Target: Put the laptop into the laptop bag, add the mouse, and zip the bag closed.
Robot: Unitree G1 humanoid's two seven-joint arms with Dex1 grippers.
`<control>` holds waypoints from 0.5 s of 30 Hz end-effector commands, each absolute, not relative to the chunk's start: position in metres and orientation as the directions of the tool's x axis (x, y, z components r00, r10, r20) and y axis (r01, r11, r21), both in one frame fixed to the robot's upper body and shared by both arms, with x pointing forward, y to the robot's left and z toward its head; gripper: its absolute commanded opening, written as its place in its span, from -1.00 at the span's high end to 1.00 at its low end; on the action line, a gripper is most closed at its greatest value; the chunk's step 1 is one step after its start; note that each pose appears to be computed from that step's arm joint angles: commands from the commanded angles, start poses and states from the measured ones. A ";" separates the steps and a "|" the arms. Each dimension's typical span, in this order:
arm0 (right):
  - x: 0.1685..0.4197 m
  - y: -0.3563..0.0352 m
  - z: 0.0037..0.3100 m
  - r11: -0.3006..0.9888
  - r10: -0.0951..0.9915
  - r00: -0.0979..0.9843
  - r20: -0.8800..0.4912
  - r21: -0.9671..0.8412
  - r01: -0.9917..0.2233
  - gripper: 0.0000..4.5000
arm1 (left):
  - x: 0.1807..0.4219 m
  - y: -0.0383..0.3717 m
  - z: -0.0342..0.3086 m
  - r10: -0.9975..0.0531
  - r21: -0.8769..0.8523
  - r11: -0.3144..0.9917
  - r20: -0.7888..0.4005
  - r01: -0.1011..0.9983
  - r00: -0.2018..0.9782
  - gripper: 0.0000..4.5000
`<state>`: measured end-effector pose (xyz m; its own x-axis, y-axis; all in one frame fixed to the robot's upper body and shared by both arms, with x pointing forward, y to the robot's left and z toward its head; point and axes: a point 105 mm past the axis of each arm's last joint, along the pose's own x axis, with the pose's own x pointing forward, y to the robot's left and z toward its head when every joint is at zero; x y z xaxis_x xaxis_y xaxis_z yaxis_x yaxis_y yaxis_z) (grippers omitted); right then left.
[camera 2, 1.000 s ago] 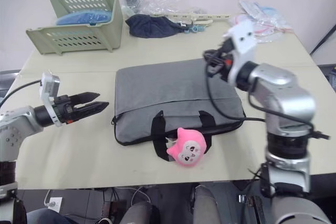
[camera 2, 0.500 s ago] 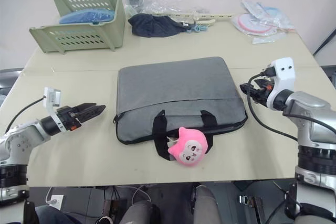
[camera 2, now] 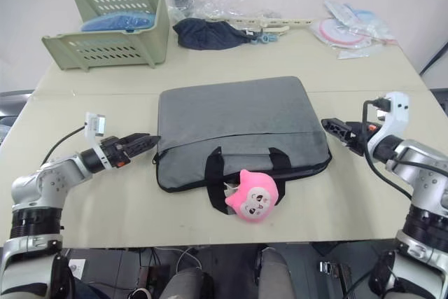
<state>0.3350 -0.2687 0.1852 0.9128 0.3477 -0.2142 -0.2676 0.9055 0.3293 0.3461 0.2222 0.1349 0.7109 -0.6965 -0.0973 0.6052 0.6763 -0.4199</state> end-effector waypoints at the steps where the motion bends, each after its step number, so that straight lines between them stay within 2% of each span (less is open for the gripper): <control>1: 0.318 -0.261 0.185 0.868 0.374 0.912 -0.170 0.411 -0.279 -0.99 | 0.356 0.216 0.137 -0.705 -0.412 0.665 -0.074 0.623 0.705 -1.00; 7: 0.307 -0.259 0.167 0.850 0.356 0.914 -0.193 0.473 -0.231 -0.99 | 0.363 0.211 0.131 -0.716 -0.429 0.650 -0.067 0.627 0.695 -1.00; 15: 0.306 -0.257 0.152 0.833 0.338 0.919 -0.202 0.518 -0.193 -0.99 | 0.374 0.204 0.128 -0.726 -0.440 0.630 -0.044 0.639 0.686 -1.00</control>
